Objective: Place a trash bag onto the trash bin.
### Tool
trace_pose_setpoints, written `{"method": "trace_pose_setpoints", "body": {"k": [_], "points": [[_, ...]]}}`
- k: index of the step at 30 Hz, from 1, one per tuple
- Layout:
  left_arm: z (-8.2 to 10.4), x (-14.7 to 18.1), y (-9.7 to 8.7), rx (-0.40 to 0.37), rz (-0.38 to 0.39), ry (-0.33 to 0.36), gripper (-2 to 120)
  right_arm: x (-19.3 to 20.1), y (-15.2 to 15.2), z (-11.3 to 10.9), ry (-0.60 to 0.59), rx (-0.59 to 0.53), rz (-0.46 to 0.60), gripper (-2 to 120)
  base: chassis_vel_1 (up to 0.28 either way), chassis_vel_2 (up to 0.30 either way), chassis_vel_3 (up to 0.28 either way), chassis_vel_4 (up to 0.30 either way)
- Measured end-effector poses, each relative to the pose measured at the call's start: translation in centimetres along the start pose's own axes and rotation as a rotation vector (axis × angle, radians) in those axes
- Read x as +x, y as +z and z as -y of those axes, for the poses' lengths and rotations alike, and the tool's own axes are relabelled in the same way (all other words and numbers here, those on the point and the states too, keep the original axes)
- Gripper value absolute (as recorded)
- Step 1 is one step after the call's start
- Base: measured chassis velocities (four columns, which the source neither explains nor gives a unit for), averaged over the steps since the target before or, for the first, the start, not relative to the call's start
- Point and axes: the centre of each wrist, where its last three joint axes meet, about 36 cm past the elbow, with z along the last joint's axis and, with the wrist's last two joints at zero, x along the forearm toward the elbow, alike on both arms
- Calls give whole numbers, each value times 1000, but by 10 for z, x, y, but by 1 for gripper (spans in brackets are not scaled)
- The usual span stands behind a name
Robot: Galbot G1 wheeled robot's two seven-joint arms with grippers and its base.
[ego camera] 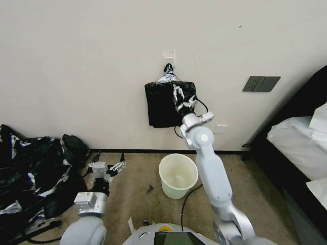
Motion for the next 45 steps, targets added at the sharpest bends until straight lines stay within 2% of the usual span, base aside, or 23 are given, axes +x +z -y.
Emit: {"method": "trace_pose_setpoints", "body": {"k": [5, 13, 24, 28, 37, 39, 42, 44, 45], "points": [[1, 9, 5, -25, -9, -17, 100, -26, -5, -7, -11, 2, 20, 100, 0, 0, 0, 0], [2, 12, 7, -35, 3, -24, 100, -53, -8, -6, 23, 4, 41, 99, 0, 0, 0, 0], [2, 10, 6, -40, 10, -20, 100, -54, 0, -8, 51, -2, 26, 97, 0, 0, 0, 0], [4, 11, 6, -43, 8, -16, 100, -63, 3, -15, 38, -15, 24, 87, 0, 0, 0, 0], [5, 12, 7, -40, 21, -15, 100, -70, -3, -13, 51, 11, 42, 81, 0, 0, 0, 0], [5, 12, 7, -38, 24, -17, 100, -70, -6, -14, 48, 13, 48, 73, 0, 0, 0, 0], [6, 12, 7, -37, 23, -16, 100, -71, -6, -14, 47, 12, 49, 70, 0, 0, 0, 0], [7, 13, 7, -38, 25, -13, 100, -73, -5, -15, 48, 9, 46, 63, 0, 0, 0, 0], [7, 13, 7, -38, 25, -13, 100, -73, -5, -15, 48, 9, 46, 63, 0, 0, 0, 0]]}}
